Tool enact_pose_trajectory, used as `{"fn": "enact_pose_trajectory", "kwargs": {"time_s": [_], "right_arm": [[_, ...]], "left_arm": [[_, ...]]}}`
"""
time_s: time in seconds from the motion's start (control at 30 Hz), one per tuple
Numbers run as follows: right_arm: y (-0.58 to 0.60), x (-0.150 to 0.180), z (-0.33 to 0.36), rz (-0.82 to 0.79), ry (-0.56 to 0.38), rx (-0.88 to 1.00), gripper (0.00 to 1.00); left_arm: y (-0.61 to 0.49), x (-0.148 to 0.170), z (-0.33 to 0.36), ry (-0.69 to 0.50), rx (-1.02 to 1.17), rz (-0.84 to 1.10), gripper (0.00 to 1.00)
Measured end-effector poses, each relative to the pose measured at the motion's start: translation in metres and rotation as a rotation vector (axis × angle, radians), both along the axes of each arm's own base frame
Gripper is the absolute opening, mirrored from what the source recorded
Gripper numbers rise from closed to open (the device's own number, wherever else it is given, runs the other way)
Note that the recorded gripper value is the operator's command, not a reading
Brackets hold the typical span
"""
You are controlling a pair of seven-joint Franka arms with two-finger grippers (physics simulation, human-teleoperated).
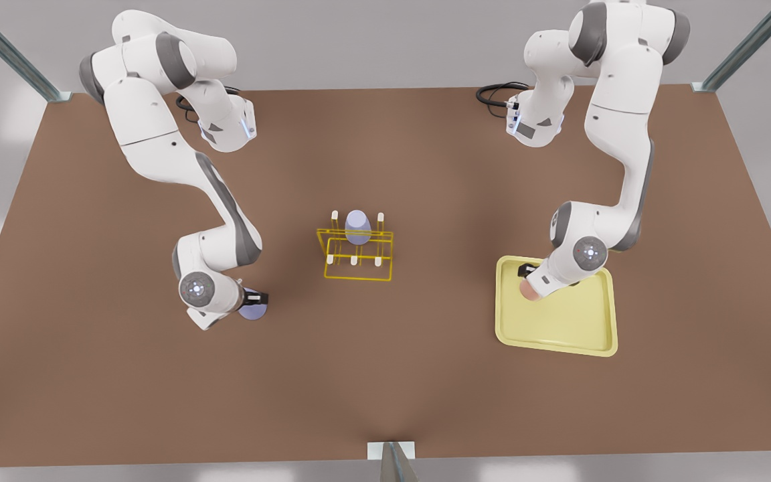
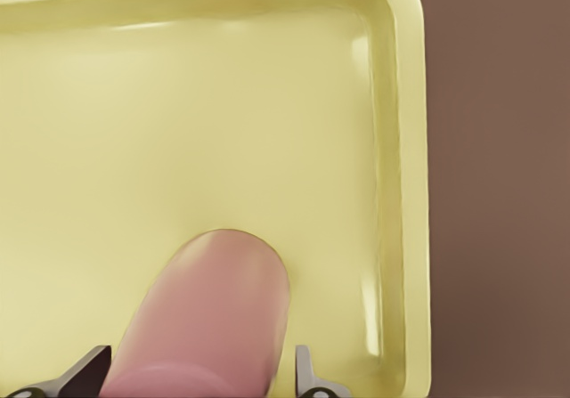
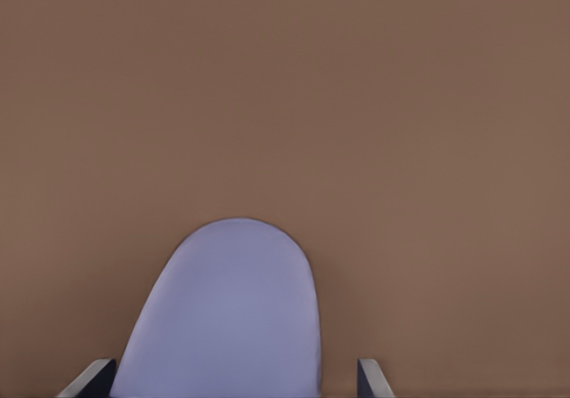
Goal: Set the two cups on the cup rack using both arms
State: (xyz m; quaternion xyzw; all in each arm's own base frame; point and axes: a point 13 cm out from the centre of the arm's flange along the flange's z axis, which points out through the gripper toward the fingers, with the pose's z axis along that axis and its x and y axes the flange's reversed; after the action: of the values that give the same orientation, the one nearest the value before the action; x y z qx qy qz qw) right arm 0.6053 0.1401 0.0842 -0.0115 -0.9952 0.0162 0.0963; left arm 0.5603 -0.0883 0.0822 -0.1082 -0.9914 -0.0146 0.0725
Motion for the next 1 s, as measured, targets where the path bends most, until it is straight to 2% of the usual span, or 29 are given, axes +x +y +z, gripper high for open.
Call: {"fn": "enact_pose_trajectory", "kwargs": {"time_s": [0.1, 0.27, 0.33, 0.7, 0.83, 0.9, 0.93, 1.0], "right_arm": [[0.001, -0.006, -0.004, -0.003, 0.008, -0.002, 1.0], [0.003, -0.018, -0.011, -0.004, 0.013, 0.001, 1.0], [0.003, -0.018, -0.013, -0.007, 0.005, 0.003, 1.0], [0.004, -0.013, -0.017, -0.014, -0.028, 0.01, 0.99], [0.004, -0.013, -0.017, -0.015, -0.033, 0.011, 0.89], [0.004, -0.012, -0.017, -0.015, -0.036, 0.013, 0.81], [0.005, -0.012, -0.017, -0.015, -0.037, 0.014, 0.73], [0.005, -0.012, -0.017, -0.015, -0.039, 0.017, 0.72]], "left_arm": [[0.0, -0.001, -0.003, 0.002, 0.0, 0.0, 1.0], [-0.001, 0.001, -0.004, -0.004, -0.001, -0.001, 0.95], [-0.001, 0.002, -0.004, -0.008, -0.002, -0.001, 0.91], [-0.003, 0.004, -0.003, -0.015, -0.003, -0.004, 0.86], [-0.003, 0.005, -0.003, -0.019, -0.004, -0.004, 0.85], [-0.003, 0.006, -0.002, -0.021, -0.004, -0.004, 0.85], [-0.003, 0.006, -0.002, -0.023, -0.004, -0.005, 0.85], [-0.003, 0.008, -0.001, -0.025, -0.005, -0.004, 0.85]]}}
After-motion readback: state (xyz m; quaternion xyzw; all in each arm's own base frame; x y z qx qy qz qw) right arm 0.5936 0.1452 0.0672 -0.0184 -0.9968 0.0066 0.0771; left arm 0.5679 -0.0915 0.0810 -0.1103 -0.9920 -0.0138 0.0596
